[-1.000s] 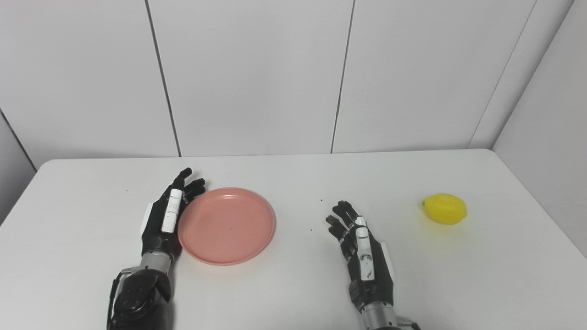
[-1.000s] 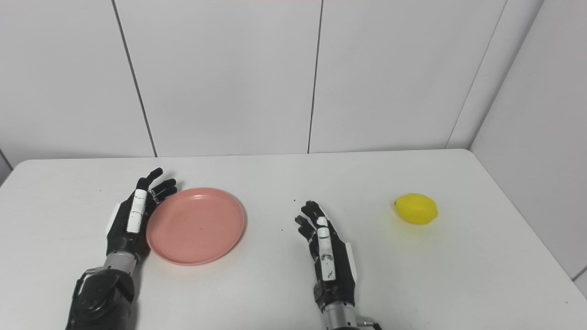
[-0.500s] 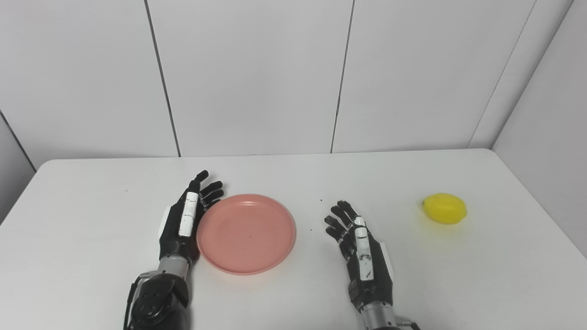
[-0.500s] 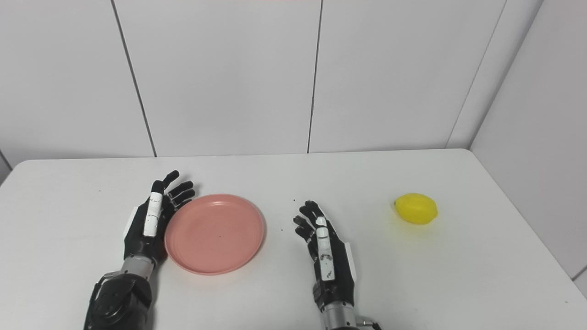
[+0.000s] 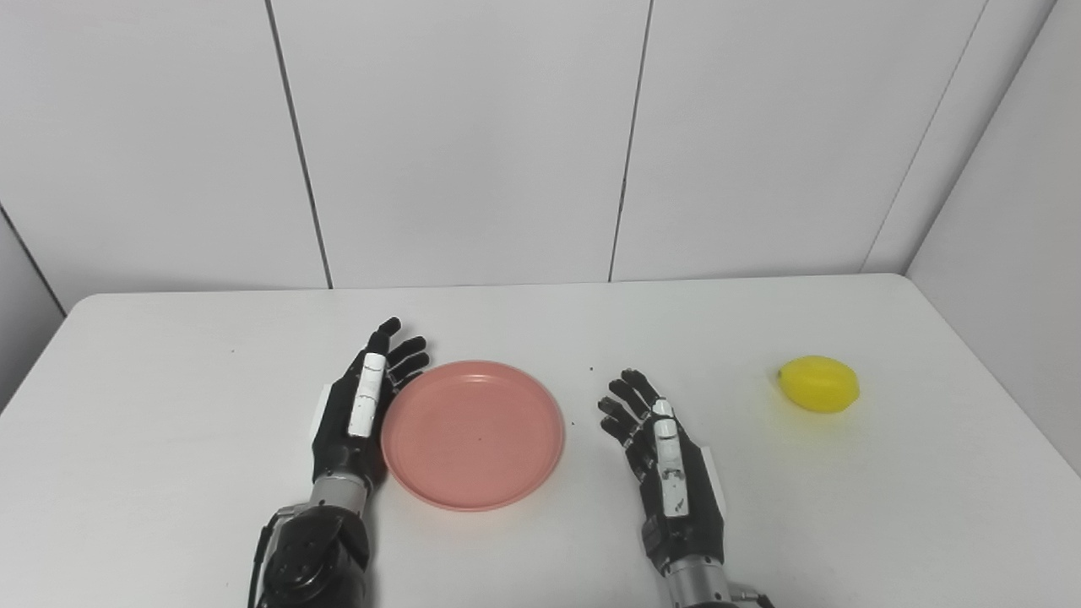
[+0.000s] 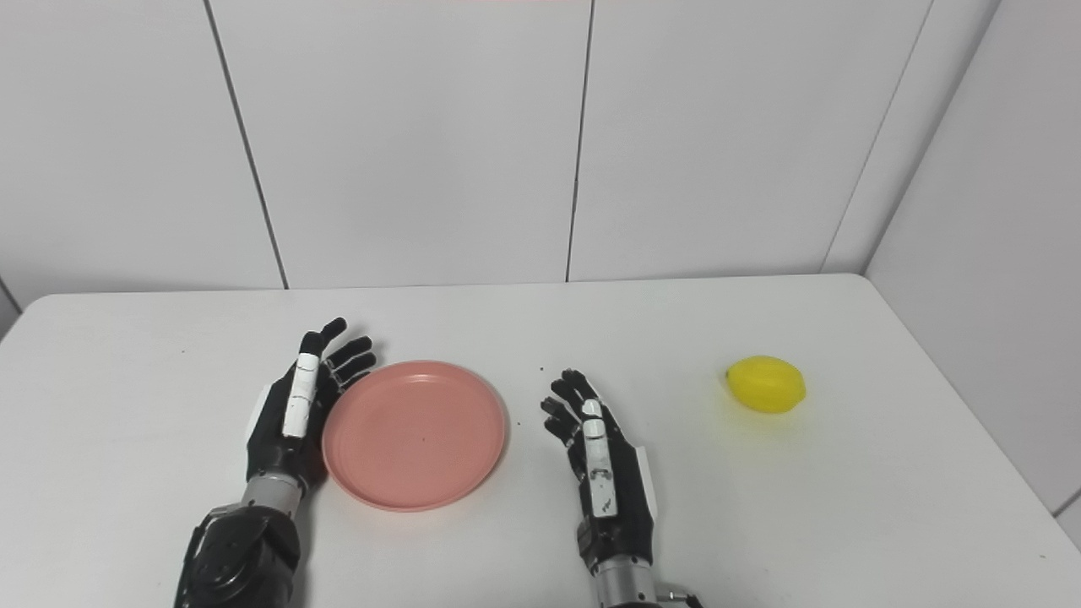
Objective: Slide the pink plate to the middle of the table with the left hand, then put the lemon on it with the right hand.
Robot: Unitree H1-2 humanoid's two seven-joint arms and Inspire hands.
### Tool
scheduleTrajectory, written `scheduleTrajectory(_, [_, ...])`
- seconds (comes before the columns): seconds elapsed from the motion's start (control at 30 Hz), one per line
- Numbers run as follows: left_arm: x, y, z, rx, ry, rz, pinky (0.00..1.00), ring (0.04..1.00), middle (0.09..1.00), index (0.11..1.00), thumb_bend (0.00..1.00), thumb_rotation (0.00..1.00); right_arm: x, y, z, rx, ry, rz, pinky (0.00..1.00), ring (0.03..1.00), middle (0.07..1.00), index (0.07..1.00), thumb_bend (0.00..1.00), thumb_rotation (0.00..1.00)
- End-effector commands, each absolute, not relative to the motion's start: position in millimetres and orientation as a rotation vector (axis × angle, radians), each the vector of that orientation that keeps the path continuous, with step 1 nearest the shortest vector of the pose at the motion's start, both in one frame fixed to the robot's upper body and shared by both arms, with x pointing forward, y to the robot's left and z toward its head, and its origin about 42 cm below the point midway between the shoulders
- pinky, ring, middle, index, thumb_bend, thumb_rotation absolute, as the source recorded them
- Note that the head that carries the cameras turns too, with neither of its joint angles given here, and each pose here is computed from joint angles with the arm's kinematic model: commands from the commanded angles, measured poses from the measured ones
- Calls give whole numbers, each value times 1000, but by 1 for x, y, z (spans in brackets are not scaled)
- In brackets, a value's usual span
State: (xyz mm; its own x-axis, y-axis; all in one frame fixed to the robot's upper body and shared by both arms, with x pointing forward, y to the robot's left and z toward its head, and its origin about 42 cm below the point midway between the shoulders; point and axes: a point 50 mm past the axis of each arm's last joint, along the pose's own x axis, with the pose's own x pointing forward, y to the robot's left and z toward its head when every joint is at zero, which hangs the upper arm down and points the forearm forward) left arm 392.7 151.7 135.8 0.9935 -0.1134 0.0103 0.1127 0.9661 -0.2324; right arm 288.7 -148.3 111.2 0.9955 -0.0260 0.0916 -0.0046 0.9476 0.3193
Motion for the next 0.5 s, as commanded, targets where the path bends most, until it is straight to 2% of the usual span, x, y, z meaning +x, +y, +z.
scheduleTrajectory(0.0, [396,143,147,-238,-13,-119,819,787,771,840,841,787,273,-147,81,343,-14,-34,847,816,846,831,738,885])
scheduleTrajectory(0.2, [396,140,148,-235,-15,-112,839,784,766,835,826,780,273,-146,81,339,-15,-31,846,817,843,833,737,884])
scheduleTrajectory(0.37, [397,139,147,-239,-18,-117,818,776,765,837,812,777,274,-146,82,328,-20,-38,842,813,840,829,731,873])
scheduleTrajectory(0.47, [398,138,146,-245,-13,-117,830,779,763,838,812,775,274,-148,81,283,-40,-40,846,815,837,832,702,888])
